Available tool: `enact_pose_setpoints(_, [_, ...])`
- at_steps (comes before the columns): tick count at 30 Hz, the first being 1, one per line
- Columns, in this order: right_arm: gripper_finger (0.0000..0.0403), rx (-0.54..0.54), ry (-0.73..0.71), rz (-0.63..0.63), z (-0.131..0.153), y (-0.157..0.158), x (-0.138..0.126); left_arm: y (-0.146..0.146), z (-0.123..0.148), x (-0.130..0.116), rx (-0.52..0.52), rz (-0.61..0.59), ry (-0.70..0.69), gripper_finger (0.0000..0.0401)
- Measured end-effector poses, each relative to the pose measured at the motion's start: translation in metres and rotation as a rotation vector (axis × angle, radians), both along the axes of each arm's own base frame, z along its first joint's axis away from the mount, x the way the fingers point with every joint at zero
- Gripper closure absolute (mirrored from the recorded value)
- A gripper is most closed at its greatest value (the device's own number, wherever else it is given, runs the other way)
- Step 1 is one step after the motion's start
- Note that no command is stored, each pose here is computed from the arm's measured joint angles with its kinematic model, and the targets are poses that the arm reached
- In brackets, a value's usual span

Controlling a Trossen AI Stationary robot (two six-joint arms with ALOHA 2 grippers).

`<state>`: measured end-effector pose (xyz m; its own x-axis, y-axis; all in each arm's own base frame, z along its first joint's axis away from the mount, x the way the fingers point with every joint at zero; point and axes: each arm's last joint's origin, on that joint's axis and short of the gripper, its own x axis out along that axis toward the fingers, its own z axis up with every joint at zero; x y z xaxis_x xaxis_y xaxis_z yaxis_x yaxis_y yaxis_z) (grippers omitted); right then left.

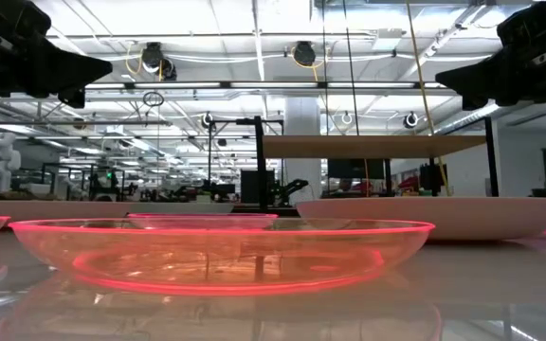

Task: Place and stack plates onto a shelf
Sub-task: Put the right dark pink plate on the shelf

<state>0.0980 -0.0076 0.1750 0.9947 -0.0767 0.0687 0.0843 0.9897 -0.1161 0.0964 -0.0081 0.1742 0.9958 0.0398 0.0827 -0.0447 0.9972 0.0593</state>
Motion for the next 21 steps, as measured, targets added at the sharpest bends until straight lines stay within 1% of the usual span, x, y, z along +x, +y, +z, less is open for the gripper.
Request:
enact_pose_setpoints(12, [0.0403,0.0,0.0,0.0,0.0,0.0,0.0,0.0,0.0,0.0,0.0,0.0,0.0,0.0397])
enact_pose_setpoints(13, [0.0403,0.018,-0.001,0.003,0.0,0.0001,0.0,0.0,0.0,0.0,0.0,0.0,0.0,0.0397])
enact_pose_setpoints(16, [0.0403,0.191,0.004,0.039,-0.0015,0.0009,0.0001,0.0,-0.0001,0.0,0.0,0.0,0.0,0.0397])
enact_pose_setpoints(17, [0.0403,0.209,0.002,0.035,-0.0015,0.0008,0.0002,0.0,-0.0001,0.0,0.0,0.0,0.0,0.0397])
enact_pose_setpoints(18, [0.0403,0.207,-0.002,0.024,-0.0012,0.0004,0.0001,0.0,0.0,0.0,0.0,0.0,0.0,0.0397])
enact_pose_setpoints(21, [0.0403,0.155,0.005,0.01,-0.0016,0.0001,0.0001,0.0,0.0001,0.0,0.0,0.0,0.0,0.0397])
